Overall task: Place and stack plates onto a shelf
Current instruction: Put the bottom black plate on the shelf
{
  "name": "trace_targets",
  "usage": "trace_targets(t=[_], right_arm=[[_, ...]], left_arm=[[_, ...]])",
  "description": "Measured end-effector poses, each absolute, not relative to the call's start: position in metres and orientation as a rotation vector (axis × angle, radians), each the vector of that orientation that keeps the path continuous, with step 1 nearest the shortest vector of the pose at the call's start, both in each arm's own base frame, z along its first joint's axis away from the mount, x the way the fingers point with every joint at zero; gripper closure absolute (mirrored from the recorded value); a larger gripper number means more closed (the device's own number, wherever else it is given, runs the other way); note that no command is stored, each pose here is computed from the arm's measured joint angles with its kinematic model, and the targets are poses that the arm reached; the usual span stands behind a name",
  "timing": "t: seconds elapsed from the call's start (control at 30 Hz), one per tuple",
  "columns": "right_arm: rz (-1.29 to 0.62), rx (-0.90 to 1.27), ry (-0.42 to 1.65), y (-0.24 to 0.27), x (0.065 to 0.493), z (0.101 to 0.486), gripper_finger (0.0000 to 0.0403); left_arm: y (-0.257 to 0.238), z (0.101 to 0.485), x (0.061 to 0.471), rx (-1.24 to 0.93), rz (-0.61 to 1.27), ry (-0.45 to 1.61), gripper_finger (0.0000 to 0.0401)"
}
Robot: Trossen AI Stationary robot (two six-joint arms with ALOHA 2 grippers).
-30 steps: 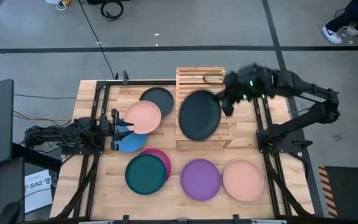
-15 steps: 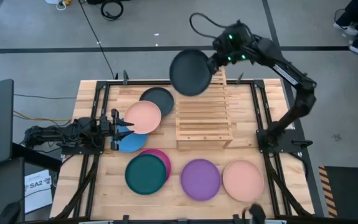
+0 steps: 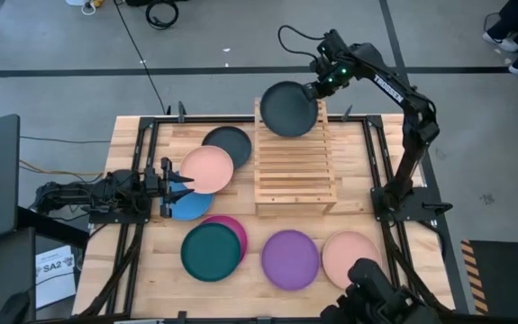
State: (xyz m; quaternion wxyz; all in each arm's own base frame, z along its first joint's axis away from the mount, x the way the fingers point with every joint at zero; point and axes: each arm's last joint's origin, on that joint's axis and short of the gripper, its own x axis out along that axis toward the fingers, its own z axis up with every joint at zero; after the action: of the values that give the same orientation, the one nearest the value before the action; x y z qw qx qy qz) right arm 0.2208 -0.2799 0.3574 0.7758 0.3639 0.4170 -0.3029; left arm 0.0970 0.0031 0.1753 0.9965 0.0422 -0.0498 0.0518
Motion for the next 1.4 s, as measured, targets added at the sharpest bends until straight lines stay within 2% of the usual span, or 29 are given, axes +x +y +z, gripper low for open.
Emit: trace_targets(t=[0.9, 1.17, 1.4], right_arm=[[-0.702, 0.819, 0.936, -0.291, 0.213, 0.339, 0.0385], [-0.753, 0.791, 0.954, -0.292, 0.212, 0.339, 0.0356], [-0.774, 0.77, 0.95, -0.293, 0.212, 0.339, 0.0354]], left_arm=[[0.003, 0.175, 0.097, 0.085, 0.104, -0.095, 0.0255], [0.003, 0.175, 0.097, 0.085, 0.104, -0.095, 0.0255], [0.003, 0.175, 0.097, 0.085, 0.104, -0.095, 0.0255]])
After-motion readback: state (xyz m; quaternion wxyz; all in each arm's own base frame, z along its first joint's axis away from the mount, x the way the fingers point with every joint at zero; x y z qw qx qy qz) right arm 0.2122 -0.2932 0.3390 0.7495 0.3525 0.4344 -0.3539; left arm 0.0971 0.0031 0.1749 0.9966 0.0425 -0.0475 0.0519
